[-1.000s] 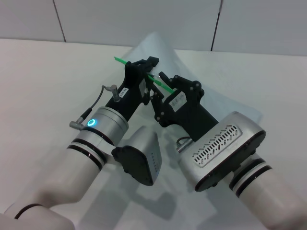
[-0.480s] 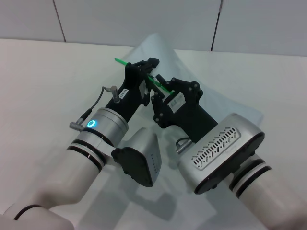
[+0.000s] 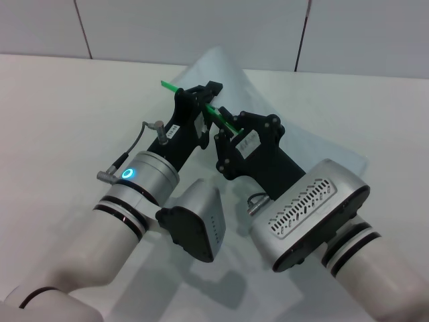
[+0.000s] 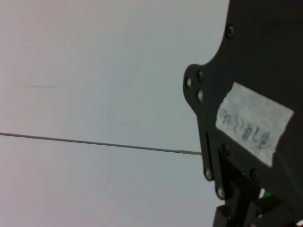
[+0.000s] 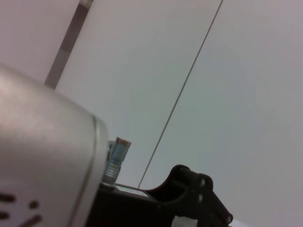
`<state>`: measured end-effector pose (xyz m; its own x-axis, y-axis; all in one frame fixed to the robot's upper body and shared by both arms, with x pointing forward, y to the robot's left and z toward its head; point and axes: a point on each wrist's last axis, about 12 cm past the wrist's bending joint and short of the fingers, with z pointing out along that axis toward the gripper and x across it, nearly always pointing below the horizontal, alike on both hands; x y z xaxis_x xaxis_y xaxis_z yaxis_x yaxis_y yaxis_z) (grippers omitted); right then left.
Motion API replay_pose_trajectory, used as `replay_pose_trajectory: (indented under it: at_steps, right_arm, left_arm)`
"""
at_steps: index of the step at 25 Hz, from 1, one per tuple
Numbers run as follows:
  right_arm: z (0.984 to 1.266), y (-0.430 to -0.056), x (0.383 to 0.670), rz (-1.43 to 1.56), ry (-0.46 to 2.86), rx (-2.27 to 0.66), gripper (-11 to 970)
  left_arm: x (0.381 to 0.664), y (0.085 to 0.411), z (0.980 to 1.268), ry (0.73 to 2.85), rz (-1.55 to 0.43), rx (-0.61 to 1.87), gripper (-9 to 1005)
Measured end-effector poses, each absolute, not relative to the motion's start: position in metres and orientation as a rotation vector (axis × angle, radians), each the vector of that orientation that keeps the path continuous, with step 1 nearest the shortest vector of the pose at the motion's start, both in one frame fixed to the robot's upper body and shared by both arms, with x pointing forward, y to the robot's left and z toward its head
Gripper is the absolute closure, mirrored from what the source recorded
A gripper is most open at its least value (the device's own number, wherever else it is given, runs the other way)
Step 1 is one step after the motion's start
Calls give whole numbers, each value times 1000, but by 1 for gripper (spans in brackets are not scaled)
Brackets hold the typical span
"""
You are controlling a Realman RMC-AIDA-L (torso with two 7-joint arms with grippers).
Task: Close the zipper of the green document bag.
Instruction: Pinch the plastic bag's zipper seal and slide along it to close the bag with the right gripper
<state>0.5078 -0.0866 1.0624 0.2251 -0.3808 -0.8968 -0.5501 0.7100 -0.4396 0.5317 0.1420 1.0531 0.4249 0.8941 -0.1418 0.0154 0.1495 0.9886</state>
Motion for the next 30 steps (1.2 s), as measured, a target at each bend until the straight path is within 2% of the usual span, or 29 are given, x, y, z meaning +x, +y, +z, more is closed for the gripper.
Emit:
replay_pose_trajectory:
  at_steps: [30]
  right_arm:
    - [1058, -94, 506, 117, 1389, -840, 875]
  left_arm:
    - [528, 145, 1053, 956, 762, 1233, 934]
